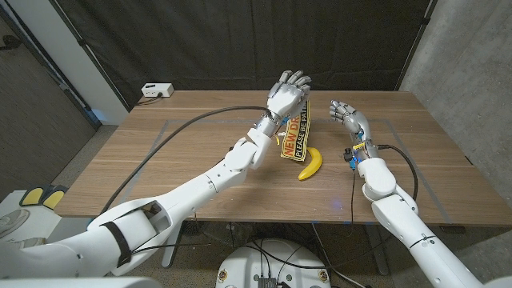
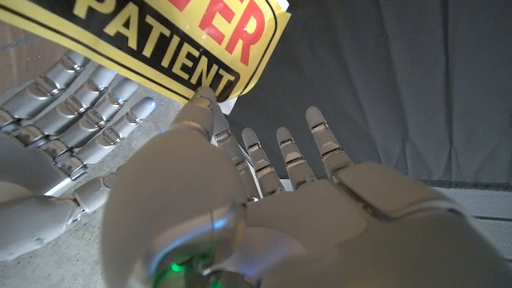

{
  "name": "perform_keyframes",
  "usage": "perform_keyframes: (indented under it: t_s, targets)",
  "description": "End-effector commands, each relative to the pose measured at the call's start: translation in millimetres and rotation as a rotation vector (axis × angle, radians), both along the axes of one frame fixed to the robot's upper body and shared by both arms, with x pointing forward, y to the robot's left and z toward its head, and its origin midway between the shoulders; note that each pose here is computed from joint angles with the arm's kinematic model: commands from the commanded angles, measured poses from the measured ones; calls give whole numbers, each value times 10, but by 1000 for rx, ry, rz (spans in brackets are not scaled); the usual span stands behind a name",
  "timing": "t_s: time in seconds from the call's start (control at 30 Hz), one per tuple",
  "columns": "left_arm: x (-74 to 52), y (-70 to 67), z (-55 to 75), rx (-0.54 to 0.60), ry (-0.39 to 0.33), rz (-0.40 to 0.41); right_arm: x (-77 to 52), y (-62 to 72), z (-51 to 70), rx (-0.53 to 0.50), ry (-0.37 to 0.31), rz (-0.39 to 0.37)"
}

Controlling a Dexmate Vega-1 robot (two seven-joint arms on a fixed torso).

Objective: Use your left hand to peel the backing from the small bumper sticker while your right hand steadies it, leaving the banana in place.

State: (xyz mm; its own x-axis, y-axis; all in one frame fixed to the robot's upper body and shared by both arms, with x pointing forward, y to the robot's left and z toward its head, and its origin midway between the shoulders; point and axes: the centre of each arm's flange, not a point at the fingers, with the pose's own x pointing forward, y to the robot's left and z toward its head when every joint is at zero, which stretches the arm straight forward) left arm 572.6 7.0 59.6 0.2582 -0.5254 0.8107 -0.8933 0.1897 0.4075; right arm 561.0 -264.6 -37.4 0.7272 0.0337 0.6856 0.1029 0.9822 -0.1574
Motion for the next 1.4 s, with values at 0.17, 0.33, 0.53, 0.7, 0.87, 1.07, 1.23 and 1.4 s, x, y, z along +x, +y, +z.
perform_keyframes:
  t_s: [0.17, 0.33, 0.53, 0.7, 0.87, 1.07, 1.23, 1.4]
  targets:
    - [-100, -144, 195, 87, 135, -66, 38, 172, 232, -68, -19, 2]
    - [-109, -188, 202, 114, 143, -69, 56, 233, 278, -70, -32, 0]
    - [-113, -230, 192, 137, 145, -71, 78, 292, 324, -73, -54, 5]
    - [-113, -257, 191, 149, 135, -65, 75, 329, 342, -72, -77, -7]
    - [-128, -262, 204, 143, 119, -67, 43, 347, 351, -56, -113, -39]
    - [-137, -259, 183, 140, 124, -83, 2, 351, 329, -8, -178, -58]
    - [-148, -270, 166, 133, 123, -106, -23, 359, 328, -13, -236, -61]
    - [-169, -254, 132, 125, 119, -118, -64, 384, 337, -15, -273, -84]
